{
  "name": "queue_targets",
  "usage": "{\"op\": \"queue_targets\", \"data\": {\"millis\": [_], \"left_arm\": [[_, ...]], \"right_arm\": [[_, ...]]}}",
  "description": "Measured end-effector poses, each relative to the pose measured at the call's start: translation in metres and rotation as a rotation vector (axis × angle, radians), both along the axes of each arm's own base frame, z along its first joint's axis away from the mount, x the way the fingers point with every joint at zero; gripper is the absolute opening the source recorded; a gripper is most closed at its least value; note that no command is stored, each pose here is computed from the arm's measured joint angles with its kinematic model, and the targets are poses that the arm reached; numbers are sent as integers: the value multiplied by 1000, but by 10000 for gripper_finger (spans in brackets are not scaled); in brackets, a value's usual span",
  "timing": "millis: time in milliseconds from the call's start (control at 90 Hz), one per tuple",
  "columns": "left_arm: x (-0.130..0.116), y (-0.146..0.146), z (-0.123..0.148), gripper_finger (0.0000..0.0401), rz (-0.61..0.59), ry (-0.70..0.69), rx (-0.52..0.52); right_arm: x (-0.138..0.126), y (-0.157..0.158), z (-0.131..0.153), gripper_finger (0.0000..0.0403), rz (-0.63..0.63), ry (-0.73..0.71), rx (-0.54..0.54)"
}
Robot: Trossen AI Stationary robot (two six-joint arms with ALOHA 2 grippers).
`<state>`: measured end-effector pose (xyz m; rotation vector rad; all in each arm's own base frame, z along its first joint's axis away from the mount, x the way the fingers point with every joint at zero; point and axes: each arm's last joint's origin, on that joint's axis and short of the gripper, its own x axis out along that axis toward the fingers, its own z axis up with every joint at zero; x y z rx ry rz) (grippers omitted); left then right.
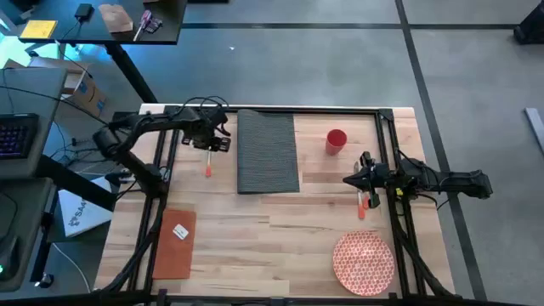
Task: Set table place
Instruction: Move the orange fork from the upper left to the middle right of the table
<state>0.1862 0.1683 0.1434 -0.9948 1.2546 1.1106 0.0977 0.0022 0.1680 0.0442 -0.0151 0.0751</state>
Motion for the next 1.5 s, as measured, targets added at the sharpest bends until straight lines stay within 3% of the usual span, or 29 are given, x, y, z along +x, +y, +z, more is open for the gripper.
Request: {"op": "queue_targets", "data": {"millis": [244,367,589,778,911,1244,1500], "left_arm": [[3,1,-8,16,-100,30,-19],[1,-2,1,5,-158,14,-9],[6,-29,53,1,-357,-94,47],[17,-65,98,0,-502,-273,134],[30,-88,117,1,-557,-366,174],[86,-133,143,1,-619,-597,261],[131,-153,154,0,-603,-682,283]], "right_arm": [[0,0,0,0,0,0,0],[0,0,0,0,0,1,0],[0,-1,0,0,-20,1,0],[0,-3,0,0,-91,4,4],[0,-5,1,0,-164,-7,19],[0,-5,1,0,-179,-8,24],[0,-5,1,0,-173,-18,164]]}}
